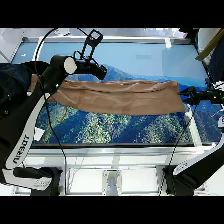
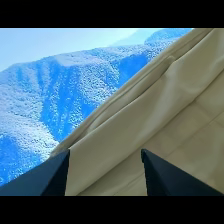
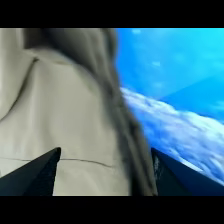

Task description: Fold the clothes and pants, and hang the long-sleeved shirts on hangers.

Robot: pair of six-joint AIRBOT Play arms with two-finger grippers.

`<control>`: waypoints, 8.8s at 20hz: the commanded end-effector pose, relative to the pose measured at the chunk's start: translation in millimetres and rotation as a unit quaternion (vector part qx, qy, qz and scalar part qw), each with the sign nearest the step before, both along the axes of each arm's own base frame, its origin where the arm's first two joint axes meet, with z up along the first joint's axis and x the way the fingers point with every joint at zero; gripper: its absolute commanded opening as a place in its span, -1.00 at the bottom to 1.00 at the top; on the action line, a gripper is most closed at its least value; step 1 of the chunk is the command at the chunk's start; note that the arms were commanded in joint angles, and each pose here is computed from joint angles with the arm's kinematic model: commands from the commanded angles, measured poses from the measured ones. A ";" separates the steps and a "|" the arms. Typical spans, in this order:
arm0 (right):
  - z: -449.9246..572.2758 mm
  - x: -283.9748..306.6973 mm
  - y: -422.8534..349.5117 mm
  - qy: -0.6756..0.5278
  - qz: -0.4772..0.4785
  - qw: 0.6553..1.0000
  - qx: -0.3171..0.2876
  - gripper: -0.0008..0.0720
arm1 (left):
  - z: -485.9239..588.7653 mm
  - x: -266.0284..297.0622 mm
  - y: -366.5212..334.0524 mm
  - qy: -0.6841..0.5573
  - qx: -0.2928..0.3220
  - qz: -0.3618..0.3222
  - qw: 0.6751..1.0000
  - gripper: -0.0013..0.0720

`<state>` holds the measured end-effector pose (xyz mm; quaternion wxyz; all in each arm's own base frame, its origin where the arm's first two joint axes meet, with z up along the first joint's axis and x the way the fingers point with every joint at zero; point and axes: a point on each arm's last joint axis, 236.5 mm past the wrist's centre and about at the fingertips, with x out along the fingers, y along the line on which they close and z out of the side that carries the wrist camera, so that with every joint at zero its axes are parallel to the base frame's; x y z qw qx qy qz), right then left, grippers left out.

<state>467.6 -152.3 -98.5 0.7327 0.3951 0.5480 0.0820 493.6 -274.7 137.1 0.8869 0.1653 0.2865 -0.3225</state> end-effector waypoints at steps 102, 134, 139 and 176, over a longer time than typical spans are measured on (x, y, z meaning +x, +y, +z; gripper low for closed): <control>246.3 17.9 507.6 -0.250 0.277 0.927 -0.031 -0.95 | -81.2 -37.8 99.2 0.244 -0.001 0.121 0.962 -0.89; 5.8 10.2 475.1 0.037 0.195 0.975 0.099 0.94 | -15.6 -66.6 222.4 0.232 -0.029 0.208 0.950 -0.89; 13.5 -9.0 527.7 0.031 0.217 0.968 0.123 0.90 | -15.6 -66.7 222.6 0.232 -0.029 0.208 0.950 -0.89; 82.0 -394.5 -174.1 0.178 -0.505 0.821 -0.198 -0.93 | -54.7 -58.1 223.0 0.276 -0.021 0.209 0.938 -0.90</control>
